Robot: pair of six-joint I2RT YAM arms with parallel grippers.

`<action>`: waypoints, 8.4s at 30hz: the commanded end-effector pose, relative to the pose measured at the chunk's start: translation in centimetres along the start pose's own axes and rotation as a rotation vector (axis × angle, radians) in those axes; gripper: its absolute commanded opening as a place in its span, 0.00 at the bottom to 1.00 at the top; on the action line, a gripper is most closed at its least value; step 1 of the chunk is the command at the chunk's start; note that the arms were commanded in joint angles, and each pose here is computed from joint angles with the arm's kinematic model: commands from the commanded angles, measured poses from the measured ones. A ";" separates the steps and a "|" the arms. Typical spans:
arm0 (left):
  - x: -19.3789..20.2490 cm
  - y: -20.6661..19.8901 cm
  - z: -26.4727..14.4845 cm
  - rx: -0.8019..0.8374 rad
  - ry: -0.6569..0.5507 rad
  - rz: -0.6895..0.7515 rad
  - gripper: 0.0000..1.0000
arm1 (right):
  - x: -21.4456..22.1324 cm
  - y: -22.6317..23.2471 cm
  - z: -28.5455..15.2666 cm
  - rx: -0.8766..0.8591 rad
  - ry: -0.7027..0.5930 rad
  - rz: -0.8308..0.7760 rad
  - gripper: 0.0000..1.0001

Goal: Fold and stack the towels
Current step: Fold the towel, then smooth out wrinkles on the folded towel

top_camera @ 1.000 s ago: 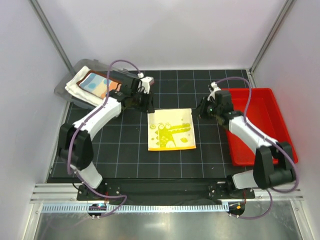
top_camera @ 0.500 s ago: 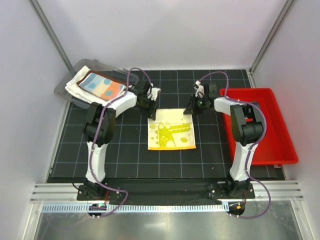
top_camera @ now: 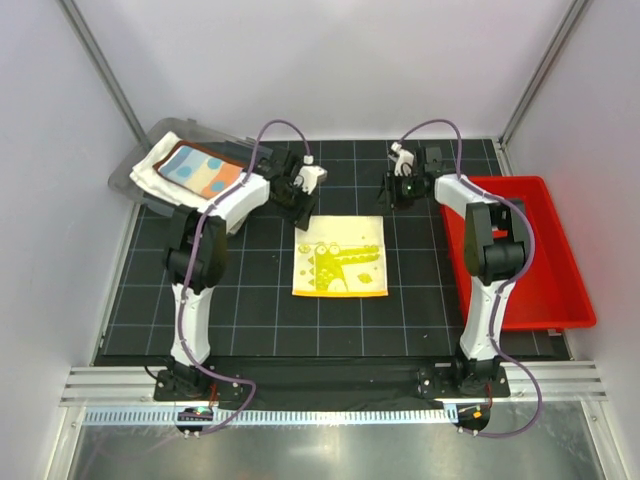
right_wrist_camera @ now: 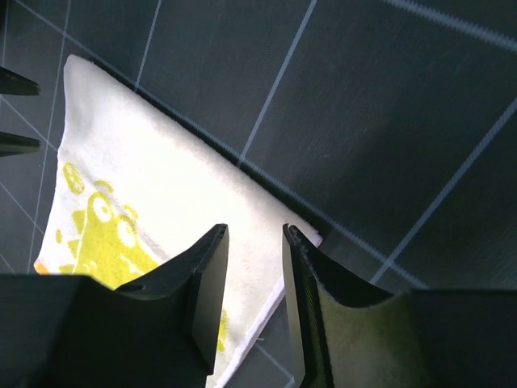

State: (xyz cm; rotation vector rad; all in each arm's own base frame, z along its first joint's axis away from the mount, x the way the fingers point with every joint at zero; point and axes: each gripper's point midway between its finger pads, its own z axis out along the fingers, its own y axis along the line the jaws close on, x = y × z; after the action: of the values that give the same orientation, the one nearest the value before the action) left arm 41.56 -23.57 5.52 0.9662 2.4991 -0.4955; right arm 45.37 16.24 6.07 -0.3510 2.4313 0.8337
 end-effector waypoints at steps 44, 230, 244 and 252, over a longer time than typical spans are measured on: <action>-2.3 3.7 3.3 0.219 0.044 0.101 0.49 | 1.3 -2.8 1.8 -0.206 0.174 -0.091 0.11; 5.1 -10.0 -8.4 -0.079 -0.197 -0.539 0.52 | 17.8 9.6 -5.1 -0.059 0.052 0.265 0.22; 6.8 -5.5 -3.6 0.056 -0.096 -0.695 0.63 | 15.3 11.7 -7.7 -0.092 -0.025 0.217 0.26; 8.0 -5.3 -1.1 0.051 -0.052 -0.732 0.62 | 14.9 12.0 -8.2 -0.096 -0.045 0.199 0.26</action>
State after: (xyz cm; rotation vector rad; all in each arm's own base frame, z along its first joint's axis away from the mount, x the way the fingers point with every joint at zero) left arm 31.74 -21.39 3.32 0.0090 2.7794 -0.7268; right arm 23.80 19.22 6.92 -0.0839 2.4880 1.0455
